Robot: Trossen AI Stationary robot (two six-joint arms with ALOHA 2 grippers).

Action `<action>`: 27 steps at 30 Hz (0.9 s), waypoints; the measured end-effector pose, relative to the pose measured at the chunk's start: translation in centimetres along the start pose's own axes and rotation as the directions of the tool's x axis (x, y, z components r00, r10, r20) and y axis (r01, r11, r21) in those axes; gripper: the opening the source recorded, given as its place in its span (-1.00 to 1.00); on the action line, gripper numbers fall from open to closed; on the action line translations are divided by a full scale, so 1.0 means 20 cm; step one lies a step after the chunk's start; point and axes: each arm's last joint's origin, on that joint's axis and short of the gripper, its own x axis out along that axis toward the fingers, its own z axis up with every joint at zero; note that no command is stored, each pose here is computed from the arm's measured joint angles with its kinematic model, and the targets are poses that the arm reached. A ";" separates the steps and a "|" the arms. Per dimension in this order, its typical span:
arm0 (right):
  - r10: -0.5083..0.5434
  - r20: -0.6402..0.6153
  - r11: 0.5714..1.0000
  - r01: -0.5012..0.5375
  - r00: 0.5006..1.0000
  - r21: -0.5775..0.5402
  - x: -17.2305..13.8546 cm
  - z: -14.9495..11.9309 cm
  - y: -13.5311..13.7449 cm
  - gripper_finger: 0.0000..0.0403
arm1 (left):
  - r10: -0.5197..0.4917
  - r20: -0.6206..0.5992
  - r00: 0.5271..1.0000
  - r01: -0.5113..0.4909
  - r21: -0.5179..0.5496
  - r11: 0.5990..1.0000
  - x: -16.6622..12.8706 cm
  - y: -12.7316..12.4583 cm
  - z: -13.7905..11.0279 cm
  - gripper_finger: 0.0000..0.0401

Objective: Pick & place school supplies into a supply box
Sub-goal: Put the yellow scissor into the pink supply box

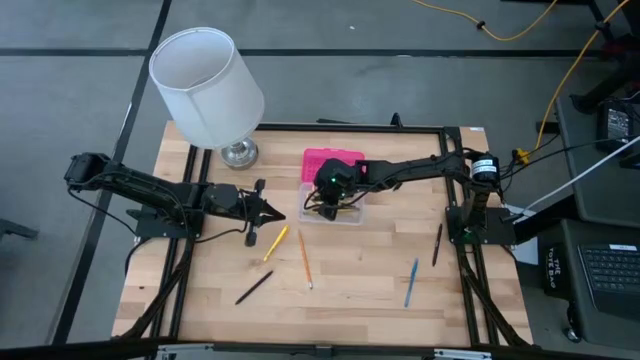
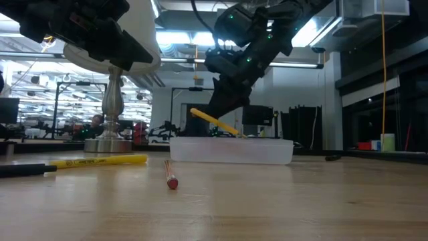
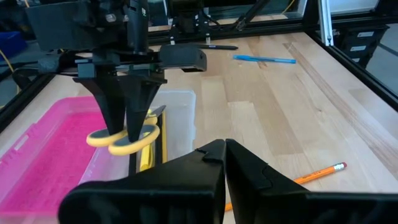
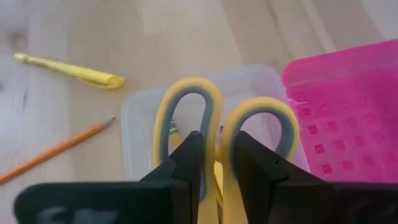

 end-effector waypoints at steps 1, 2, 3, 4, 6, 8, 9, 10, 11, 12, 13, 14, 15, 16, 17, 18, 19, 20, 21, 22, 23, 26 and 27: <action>0.005 -0.001 1.000 -0.005 1.000 -0.010 0.00 0.00 0.00 -0.61 | 0.000 0.000 1.000 0.000 0.000 1.000 0.00 0.00 0.00 -0.97; 0.005 -0.001 1.000 -0.005 1.000 -0.013 0.00 0.00 0.00 -0.61 | 0.000 0.000 1.000 0.000 0.000 1.000 0.00 0.00 0.00 -0.97; 0.005 -0.001 1.000 -0.005 1.000 -0.012 0.00 0.00 0.00 -0.61 | 0.000 0.000 1.000 0.000 0.000 1.000 0.00 0.00 0.00 -0.97; 0.005 -0.001 1.000 -0.005 1.000 -0.009 0.00 0.00 -0.01 -0.60 | 0.000 0.000 1.000 0.000 0.000 1.000 0.00 0.00 0.00 -0.97; 0.003 -0.002 1.000 -0.003 1.000 -0.004 0.00 0.00 -0.01 -0.59 | 0.000 0.000 1.000 0.000 0.000 1.000 0.00 0.00 0.00 -0.97; 0.000 -0.002 1.000 0.000 1.000 -0.001 0.00 0.00 -0.02 -0.56 | -0.001 0.000 1.000 0.001 0.000 1.000 0.00 0.00 0.00 -0.97; -0.002 -0.002 1.000 0.002 1.000 0.001 0.00 0.00 -0.03 -0.54 | -0.001 0.000 1.000 0.001 0.000 1.000 0.00 0.00 0.00 -0.97; -0.003 -0.002 1.000 0.003 1.000 0.002 0.00 0.00 -0.03 -0.53 | -0.001 0.000 1.000 0.001 0.000 1.000 0.00 0.00 0.00 -0.97; -0.004 -0.001 1.000 0.004 1.000 0.004 0.00 0.00 -0.04 -0.51 | -0.001 0.000 1.000 0.001 0.000 1.000 0.00 0.00 0.00 -0.97; -0.004 -0.001 1.000 0.004 1.000 0.004 0.00 0.00 -0.04 -0.50 | -0.001 0.000 1.000 0.001 0.000 1.000 0.00 0.00 0.00 -0.97; -0.002 -0.002 1.000 0.002 1.000 0.004 0.00 0.00 -0.04 -0.49 | -0.001 0.000 1.000 0.001 0.000 1.000 0.00 0.00 0.00 -0.97; -0.001 -0.002 1.000 0.001 1.000 0.004 0.00 0.00 -0.04 -0.48 | -0.001 0.000 1.000 0.001 0.000 1.000 0.00 0.00 0.00 -0.97; -0.001 -0.002 1.000 0.001 1.000 0.002 0.00 0.00 -0.04 -0.48 | -0.001 0.000 1.000 0.001 0.000 1.000 0.00 0.00 0.00 -0.97; -0.001 -0.002 1.000 0.001 1.000 0.000 0.00 0.00 -0.04 -0.47 | -0.001 0.000 1.000 0.001 0.000 1.000 0.00 0.00 0.00 -0.97; -0.001 -0.002 1.000 0.001 1.000 -0.001 0.00 0.00 -0.04 -0.47 | -0.001 0.000 1.000 0.001 0.000 1.000 0.00 0.00 0.00 -0.97; -0.001 -0.002 1.000 0.001 1.000 0.000 0.00 0.00 -0.04 -0.47 | -0.001 0.000 1.000 0.001 0.000 1.000 0.00 0.00 0.00 -0.97; -0.001 -0.002 1.000 0.001 1.000 0.000 0.00 0.00 -0.04 -0.47 | -0.001 0.000 1.000 0.001 0.000 1.000 0.00 0.00 0.00 -0.97; -0.001 -0.001 1.000 0.001 1.000 0.000 0.00 0.00 -0.04 -0.47 | -0.001 0.000 1.000 0.001 -0.001 1.000 0.00 0.00 0.00 -0.97; -0.001 -0.002 1.000 0.001 1.000 0.000 0.00 0.00 -0.04 -0.46 | -0.001 0.000 1.000 0.001 -0.007 1.000 0.00 0.00 0.00 -0.97; -0.001 -0.002 1.000 0.001 1.000 0.000 0.00 0.00 -0.04 -0.46 | -0.002 -0.001 1.000 0.002 -0.017 1.000 0.00 0.00 0.00 -0.97; -0.001 -0.002 1.000 0.001 1.000 0.000 0.00 0.00 -0.04 -0.46 | -0.002 -0.004 1.000 0.001 -0.028 1.000 0.00 0.00 0.00 -0.97; -0.002 -0.008 1.000 0.002 1.000 0.000 0.00 0.00 -0.04 -0.46 | -0.002 -0.010 1.000 0.001 -0.036 0.999 0.00 0.00 -0.01 -0.97; -0.002 -0.013 1.000 0.002 1.000 0.000 0.00 0.00 -0.04 -0.46 | -0.002 -0.010 1.000 0.001 -0.036 0.999 0.00 0.00 -0.01 -0.97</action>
